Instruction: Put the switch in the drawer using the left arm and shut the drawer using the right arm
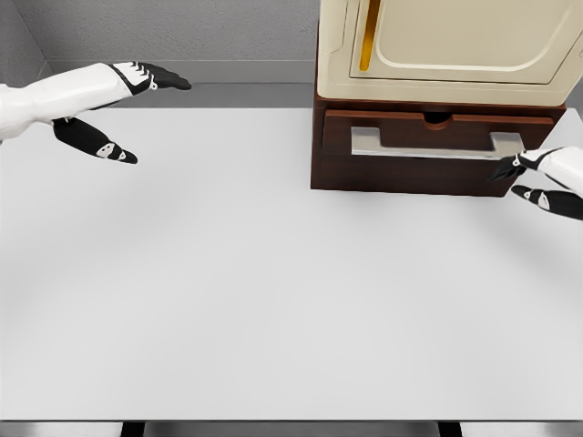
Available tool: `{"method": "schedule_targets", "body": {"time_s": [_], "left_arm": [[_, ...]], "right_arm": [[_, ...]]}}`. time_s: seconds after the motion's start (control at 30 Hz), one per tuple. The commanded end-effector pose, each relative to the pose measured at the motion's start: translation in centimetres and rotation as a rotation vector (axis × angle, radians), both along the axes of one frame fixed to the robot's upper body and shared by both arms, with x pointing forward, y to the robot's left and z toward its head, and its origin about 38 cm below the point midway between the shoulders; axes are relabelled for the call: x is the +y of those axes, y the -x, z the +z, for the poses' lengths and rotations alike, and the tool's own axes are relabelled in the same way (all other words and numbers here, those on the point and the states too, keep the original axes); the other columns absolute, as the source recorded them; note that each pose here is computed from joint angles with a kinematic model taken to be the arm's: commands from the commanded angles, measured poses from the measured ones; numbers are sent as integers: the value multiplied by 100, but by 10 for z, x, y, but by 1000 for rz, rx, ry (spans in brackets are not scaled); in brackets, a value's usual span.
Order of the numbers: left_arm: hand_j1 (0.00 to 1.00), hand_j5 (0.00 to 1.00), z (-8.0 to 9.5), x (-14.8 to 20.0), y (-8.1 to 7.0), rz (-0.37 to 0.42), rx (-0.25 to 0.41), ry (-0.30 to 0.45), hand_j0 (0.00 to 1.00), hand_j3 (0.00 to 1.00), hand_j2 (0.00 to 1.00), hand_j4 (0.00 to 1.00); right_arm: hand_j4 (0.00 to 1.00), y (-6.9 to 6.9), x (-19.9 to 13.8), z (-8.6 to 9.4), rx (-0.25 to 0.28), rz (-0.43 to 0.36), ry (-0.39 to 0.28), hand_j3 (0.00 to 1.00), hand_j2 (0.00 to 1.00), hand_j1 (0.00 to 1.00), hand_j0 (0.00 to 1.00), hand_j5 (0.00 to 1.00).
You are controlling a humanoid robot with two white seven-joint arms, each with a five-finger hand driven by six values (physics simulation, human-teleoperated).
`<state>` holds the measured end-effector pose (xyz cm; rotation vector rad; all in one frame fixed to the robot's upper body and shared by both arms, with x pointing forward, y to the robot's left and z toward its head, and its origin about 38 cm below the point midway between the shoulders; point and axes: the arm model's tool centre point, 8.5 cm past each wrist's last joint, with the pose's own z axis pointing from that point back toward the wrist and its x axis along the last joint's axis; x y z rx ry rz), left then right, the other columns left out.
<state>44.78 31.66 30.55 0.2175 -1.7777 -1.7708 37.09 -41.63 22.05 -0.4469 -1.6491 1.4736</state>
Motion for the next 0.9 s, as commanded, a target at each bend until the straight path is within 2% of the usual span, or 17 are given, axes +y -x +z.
{"method": "schedule_targets", "body": {"time_s": [0.0,0.87], "left_arm": [[100,100,1,1,0,2,2,7,100,100,100,100],[100,100,0,0,0,2,3,5,100,100,100,100]], "right_arm": [[56,-1,-2,1,1,-9,-8,56,56,56,56,56],[58,-14,-17,2,10,-55,-23,58,58,58,58,58]]}}
